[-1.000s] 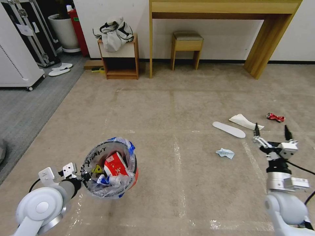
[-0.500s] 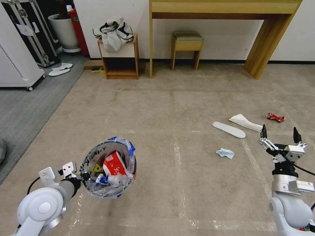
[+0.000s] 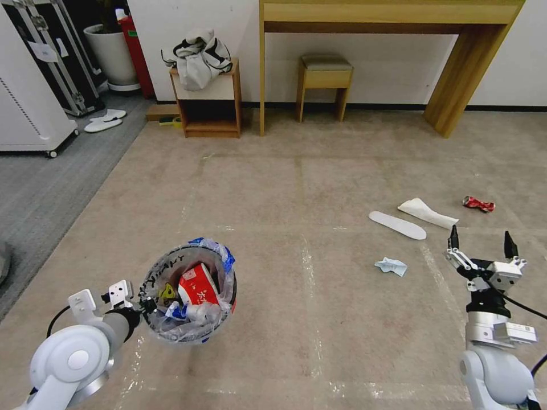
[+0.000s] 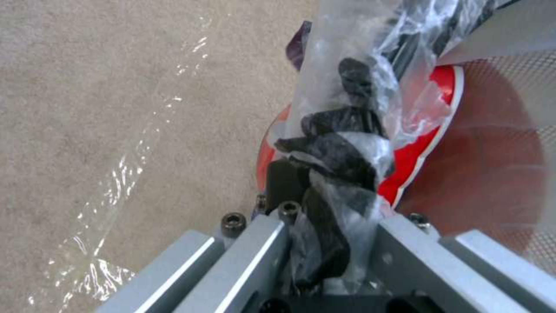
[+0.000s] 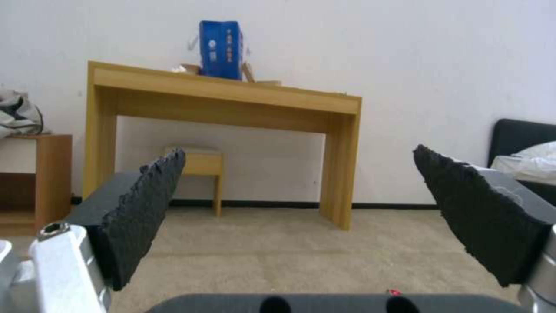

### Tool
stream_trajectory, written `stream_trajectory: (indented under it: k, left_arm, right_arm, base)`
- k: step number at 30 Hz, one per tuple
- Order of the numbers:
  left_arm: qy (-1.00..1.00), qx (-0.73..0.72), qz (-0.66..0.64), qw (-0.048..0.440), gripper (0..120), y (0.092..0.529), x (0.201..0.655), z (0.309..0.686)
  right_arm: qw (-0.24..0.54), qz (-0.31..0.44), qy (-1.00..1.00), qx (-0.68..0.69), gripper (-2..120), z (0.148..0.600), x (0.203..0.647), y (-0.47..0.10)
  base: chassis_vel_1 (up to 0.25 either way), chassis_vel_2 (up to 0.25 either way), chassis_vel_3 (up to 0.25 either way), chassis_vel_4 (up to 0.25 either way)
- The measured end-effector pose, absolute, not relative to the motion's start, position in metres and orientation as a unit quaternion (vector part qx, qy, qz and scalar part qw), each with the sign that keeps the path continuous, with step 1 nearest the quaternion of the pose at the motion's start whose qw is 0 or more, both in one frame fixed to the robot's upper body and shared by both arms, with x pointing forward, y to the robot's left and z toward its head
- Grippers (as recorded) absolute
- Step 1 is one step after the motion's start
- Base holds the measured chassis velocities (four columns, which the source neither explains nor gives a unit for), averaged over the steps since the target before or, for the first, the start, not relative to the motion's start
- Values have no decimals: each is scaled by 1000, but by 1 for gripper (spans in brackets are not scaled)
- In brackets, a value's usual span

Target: Pick up the trash bin and place the garbage on the floor into it.

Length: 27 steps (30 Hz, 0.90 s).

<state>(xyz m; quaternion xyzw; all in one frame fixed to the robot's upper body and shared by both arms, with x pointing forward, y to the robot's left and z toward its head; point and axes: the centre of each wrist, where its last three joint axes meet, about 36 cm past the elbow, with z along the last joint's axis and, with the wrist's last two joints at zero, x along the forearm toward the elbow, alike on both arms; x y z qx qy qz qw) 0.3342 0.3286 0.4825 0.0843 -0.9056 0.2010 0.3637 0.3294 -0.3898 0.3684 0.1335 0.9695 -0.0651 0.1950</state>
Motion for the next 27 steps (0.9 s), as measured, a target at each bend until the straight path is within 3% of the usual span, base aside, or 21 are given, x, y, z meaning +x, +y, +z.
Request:
stream_trajectory:
  k: [27]
  left_arm:
    - [-909, 74, 196, 361, 0, 326, 348, 472]
  right_arm:
    - [191, -66, 967, 156, 100, 349, 310, -393]
  base:
    - [0, 0, 0, 0]
